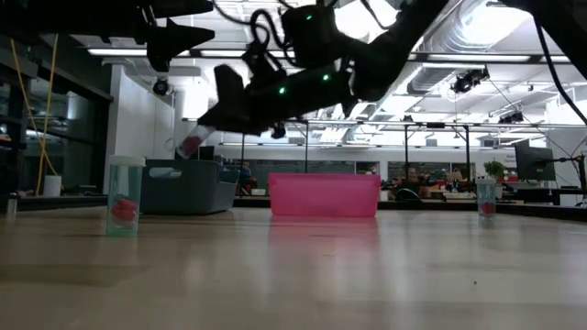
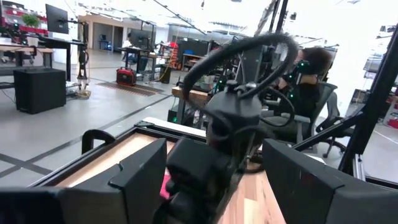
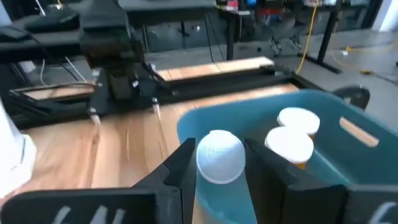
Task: Pick and place medicine bottles into bin by pill shape (circle, oval)
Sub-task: Put the middle right blue capsule bottle into the blue bin
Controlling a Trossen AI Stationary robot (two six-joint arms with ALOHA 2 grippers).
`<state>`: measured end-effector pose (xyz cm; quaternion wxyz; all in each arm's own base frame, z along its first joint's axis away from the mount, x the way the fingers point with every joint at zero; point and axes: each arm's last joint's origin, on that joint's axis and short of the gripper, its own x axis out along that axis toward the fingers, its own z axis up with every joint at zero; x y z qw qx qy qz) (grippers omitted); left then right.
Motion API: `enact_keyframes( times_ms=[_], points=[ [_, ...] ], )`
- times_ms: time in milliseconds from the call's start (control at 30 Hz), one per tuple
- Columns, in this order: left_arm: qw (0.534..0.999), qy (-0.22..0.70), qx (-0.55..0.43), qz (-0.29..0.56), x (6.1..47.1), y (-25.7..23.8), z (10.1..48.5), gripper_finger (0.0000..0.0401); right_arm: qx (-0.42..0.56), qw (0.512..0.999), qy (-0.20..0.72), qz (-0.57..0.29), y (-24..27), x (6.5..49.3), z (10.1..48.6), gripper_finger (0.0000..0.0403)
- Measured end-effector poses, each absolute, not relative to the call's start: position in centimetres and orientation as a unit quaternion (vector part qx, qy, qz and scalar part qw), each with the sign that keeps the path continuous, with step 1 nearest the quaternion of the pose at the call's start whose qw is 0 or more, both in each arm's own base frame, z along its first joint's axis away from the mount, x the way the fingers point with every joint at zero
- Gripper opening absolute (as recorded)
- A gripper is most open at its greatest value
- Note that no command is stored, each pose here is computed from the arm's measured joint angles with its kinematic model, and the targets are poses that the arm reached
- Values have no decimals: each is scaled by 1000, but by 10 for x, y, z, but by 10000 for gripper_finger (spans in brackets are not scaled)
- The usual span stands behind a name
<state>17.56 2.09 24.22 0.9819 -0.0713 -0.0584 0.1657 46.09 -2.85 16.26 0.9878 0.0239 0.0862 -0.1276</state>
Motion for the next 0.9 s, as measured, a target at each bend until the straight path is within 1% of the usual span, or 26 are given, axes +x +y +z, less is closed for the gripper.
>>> enact_keyframes(
  times_ms=[200,400,900],
  points=[
    [982,-57,-67,166,176,21,242,252,30,982,106,-155,-36,462,154,95],
    [982,-57,-67,166,176,21,242,252,59,979,115,-156,-41,461,152,95],
    [982,-56,-67,166,176,21,242,252,55,977,137,-153,-40,460,148,152]
  ],
)
